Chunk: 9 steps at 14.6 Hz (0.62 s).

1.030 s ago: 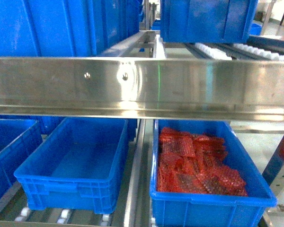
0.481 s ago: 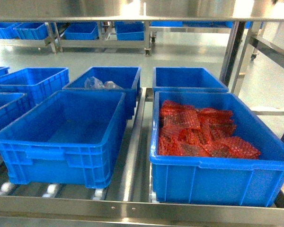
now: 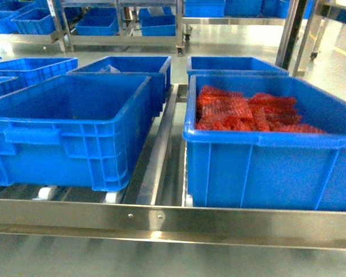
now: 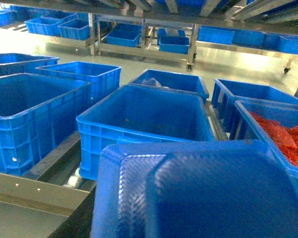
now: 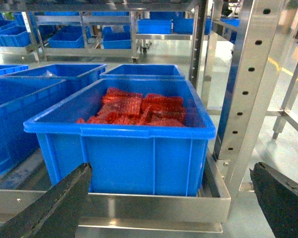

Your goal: Pick blue part to blue bin on bottom shelf

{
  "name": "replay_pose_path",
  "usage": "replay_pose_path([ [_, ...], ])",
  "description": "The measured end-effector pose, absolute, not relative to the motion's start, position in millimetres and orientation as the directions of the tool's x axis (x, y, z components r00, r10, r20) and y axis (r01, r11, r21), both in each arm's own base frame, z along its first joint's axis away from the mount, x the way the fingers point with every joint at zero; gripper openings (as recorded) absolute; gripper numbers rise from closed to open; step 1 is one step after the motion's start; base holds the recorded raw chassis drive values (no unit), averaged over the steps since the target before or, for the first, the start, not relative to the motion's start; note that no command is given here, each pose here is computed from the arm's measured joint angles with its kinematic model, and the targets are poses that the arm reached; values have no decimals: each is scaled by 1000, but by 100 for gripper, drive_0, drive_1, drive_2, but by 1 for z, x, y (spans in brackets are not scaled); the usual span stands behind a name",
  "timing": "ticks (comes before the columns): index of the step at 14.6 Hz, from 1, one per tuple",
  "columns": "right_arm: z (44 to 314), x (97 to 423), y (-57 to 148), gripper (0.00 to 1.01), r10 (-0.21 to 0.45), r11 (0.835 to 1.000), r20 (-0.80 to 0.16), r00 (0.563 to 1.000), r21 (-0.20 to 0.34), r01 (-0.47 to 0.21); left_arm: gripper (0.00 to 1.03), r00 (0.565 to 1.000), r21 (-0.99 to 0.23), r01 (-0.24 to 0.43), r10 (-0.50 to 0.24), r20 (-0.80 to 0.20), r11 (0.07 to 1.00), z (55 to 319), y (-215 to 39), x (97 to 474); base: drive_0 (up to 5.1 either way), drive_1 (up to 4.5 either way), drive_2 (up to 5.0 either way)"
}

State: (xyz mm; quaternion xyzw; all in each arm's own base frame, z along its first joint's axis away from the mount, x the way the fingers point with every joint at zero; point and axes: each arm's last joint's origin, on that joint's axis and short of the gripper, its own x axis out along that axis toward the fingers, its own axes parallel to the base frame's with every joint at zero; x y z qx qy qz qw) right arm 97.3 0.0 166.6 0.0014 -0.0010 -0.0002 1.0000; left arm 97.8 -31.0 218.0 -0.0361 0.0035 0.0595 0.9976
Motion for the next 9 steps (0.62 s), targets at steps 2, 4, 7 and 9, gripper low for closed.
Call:
replay_pose_path([
  [2,167,97,0,98,0,1000,2,1000,2,0,43,993,-72,-119,118,-12,990,218,-31,98,0,0,0],
  [4,166,97,0,98,0,1000,1,1000,2,0,43,993,-69,-119,118,-16,991,217,-31,98,0,0,0],
  [7,167,97,0,98,0,1000,1,1000,2,0,43,993,-71,-119,118,-13,990,218,-31,98,0,0,0],
  [9,167,97,0,98,0,1000,7,1000,2,0,43,993,-75,-118,118,-7,990,218,-31,98,-3,430,-435],
])
